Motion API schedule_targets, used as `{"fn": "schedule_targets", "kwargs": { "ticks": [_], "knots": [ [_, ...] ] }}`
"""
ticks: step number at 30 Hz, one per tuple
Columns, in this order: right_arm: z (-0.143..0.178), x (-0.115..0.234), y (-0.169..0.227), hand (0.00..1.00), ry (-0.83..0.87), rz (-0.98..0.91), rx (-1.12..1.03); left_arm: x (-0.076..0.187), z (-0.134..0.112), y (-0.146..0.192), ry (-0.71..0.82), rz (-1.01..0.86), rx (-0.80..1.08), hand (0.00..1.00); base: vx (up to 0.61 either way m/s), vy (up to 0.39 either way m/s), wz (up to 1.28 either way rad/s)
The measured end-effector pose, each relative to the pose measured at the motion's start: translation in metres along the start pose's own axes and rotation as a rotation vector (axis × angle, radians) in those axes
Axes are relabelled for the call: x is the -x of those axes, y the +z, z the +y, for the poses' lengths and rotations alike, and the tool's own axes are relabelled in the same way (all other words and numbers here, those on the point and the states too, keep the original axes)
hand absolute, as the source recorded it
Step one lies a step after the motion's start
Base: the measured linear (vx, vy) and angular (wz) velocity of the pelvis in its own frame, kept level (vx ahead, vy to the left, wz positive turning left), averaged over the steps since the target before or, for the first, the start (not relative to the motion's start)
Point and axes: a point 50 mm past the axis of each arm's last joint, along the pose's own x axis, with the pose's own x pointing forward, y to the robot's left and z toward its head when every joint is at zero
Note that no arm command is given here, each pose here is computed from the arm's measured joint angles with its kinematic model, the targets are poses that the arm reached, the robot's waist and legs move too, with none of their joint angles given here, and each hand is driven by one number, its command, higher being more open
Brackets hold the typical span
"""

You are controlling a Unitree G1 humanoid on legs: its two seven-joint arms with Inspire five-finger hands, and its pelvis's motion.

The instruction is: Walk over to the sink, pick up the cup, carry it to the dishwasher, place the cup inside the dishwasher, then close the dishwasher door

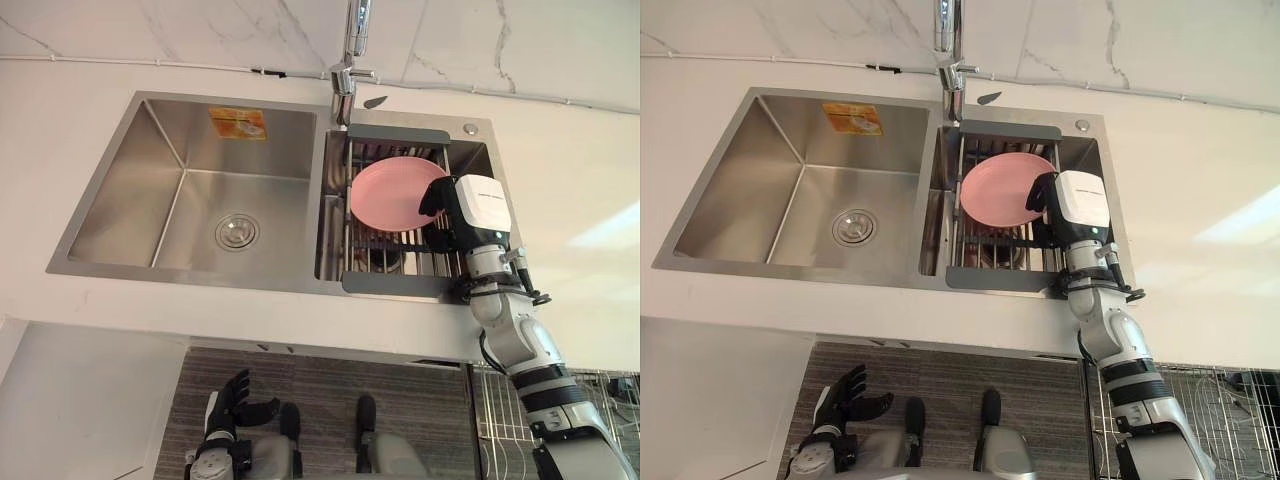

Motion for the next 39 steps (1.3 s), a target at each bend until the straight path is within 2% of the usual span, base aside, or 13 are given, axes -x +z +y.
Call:
{"fn": "schedule_targets", "kwargs": {
  "ticks": [7, 14, 20, 29, 34, 39],
  "knots": [
    [-0.029, -0.001, 0.017, 0.3, -0.075, -0.15, 0.079, 0.0, 0.0, -0.001, 0.0, 0.003, -0.001, 0.9, 0.03, 0.018, -0.11],
    [-0.039, -0.001, 0.027, 0.3, -0.116, -0.207, 0.082, 0.0, 0.0, -0.003, 0.0, 0.012, -0.002, 0.9, -0.02, 0.001, -0.08],
    [-0.054, 0.002, 0.051, 0.3, -0.189, -0.343, 0.052, 0.0, 0.001, -0.005, 0.001, 0.028, -0.006, 0.9, -0.06, -0.017, -0.02],
    [-0.063, 0.028, 0.032, 0.3, -0.212, -0.265, 0.056, -0.001, 0.002, -0.009, 0.003, 0.054, -0.012, 0.9, -0.04, -0.02, -0.04],
    [-0.081, 0.048, 0.022, 0.3, -0.31, -0.176, 0.014, 0.0, 0.003, -0.015, 0.005, 0.088, -0.02, 0.9, -0.01, -0.005, -0.04],
    [-0.075, 0.055, 0.017, 0.3, -0.325, -0.113, -0.034, 0.0, 0.001, -0.014, 0.003, 0.082, -0.015, 0.9, -0.06, 0.018, -0.56]
  ]
}}
